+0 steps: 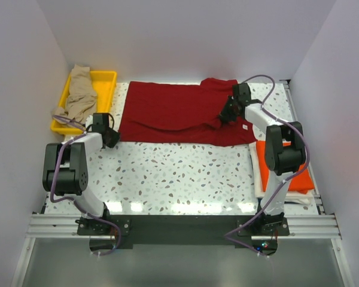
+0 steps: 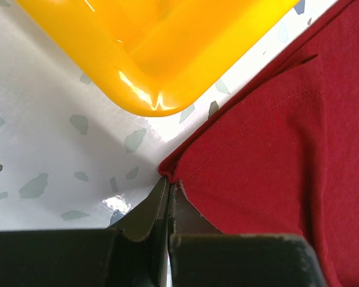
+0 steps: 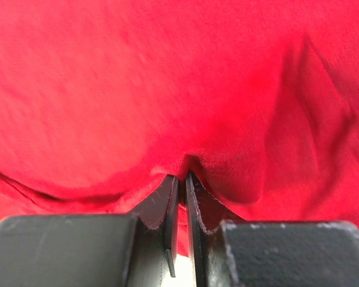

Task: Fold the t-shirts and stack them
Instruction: Fold the tshirt

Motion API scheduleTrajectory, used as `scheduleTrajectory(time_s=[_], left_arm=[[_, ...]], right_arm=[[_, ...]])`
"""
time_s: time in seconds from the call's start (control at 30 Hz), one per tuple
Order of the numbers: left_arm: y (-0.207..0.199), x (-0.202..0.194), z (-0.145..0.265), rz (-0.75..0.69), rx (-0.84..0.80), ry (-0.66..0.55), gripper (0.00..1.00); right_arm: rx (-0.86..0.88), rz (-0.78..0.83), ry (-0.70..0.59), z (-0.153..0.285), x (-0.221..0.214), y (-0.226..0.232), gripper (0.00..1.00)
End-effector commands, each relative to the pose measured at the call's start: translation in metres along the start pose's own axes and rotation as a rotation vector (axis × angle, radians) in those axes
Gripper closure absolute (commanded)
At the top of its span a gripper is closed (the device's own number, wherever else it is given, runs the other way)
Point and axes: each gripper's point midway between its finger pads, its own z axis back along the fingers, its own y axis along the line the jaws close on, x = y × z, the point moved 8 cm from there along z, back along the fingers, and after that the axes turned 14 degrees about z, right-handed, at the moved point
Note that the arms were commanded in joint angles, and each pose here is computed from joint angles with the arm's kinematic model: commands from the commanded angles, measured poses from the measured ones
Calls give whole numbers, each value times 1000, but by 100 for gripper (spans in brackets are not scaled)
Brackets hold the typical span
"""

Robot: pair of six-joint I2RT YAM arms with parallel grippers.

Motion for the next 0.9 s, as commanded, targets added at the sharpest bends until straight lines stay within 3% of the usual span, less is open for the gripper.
scheduleTrajectory(time_s=[0.0,0.1,0.23,0.57,0.63,0.8,0.87], left_arm=[[-11,6,1,-12,-24,-26,100],[-11,6,0,-13,-21,-21,100],[-11,5,1,-16,-21,-15,100],[-9,4,5,-20,-20,-9,100],[-8,5,4,-18,-15,-9,100],[-7,6,7,-21,-17,-14,100],[-7,8,8,-18,-23,-18,100]], right_arm=[[7,-7,18,-12,10,7,90],[22,-14,27,-22,17,11,85],[85,-12,-10,-28,31,21,58],[171,67,-139,-12,60,36,23],[159,73,-140,-8,58,35,18],[112,94,-92,-1,49,28,17],[46,88,-138,22,50,21,18]])
